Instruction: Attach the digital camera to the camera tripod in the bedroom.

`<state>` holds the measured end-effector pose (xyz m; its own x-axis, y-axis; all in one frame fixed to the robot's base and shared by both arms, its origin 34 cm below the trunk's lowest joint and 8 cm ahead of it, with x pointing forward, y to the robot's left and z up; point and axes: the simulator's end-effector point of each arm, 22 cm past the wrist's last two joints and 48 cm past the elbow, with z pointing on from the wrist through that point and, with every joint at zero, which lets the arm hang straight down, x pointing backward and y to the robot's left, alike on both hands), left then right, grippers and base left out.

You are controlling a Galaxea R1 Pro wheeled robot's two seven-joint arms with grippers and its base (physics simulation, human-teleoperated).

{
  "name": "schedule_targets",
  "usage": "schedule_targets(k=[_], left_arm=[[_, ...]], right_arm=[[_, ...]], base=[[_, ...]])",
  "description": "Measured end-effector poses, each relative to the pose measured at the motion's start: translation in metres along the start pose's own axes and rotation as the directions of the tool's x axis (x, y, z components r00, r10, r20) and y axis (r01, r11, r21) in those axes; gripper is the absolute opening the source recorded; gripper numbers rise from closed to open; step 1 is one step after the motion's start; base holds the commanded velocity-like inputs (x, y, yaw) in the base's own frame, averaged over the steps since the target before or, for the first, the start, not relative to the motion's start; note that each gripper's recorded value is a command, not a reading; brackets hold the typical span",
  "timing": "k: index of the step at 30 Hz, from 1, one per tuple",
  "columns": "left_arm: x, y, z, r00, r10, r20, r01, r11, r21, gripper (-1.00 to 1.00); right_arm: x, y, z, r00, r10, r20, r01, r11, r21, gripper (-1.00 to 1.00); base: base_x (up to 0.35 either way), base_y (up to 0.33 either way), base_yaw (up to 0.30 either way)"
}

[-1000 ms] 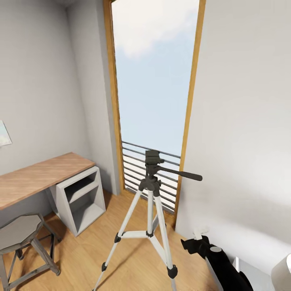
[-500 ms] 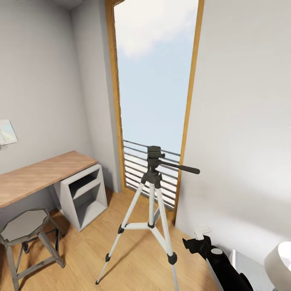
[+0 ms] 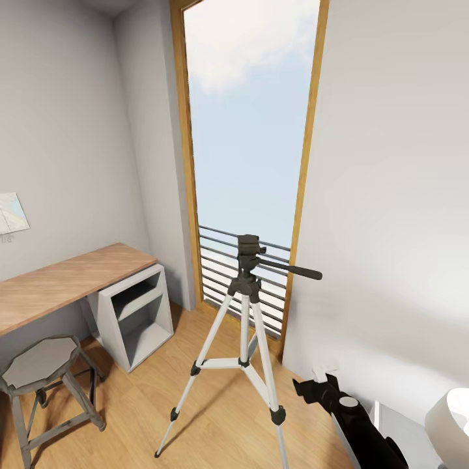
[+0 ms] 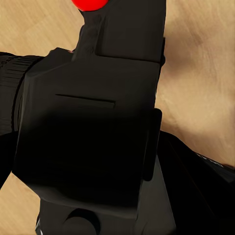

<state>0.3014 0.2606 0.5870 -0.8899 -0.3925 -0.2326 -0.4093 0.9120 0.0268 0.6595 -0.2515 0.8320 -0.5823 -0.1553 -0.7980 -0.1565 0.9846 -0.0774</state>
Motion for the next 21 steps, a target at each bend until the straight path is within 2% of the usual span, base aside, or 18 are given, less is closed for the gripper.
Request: schedule_targets(k=[16,17,19,21], left_arm=[[0.000,0.000,0.000,1.000,0.000,0.000,0.000,1.000,-0.001,-1.00],[0.000,0.000,0.000,1.000,0.000,0.000,0.000,1.000,-0.001,-1.00],[0.000,0.000,0.000,1.000,0.000,0.000,0.000,1.000,-0.001,-1.00],[0.000,0.000,0.000,1.000,0.000,0.000,0.000,1.000,-0.001,-1.00]], right_arm=[[-0.016,0.013,-0.003,1.000,-0.006,0.030,0.007,0.998,-0.064,1.00],[-0.016,0.055,-0.010,1.000,-0.005,0.031,0.013,0.967,-0.254,1.00],[-0.018,0.065,-0.013,0.999,-0.007,0.034,0.017,0.953,-0.301,1.00],[-0.018,0.069,-0.015,0.999,-0.008,0.035,0.018,0.948,-0.318,1.00]], base=[[0.000,0.000,0.000],[0.000,0.000,0.000],[0.000,0.000,0.000],[0.000,0.000,0.000]])
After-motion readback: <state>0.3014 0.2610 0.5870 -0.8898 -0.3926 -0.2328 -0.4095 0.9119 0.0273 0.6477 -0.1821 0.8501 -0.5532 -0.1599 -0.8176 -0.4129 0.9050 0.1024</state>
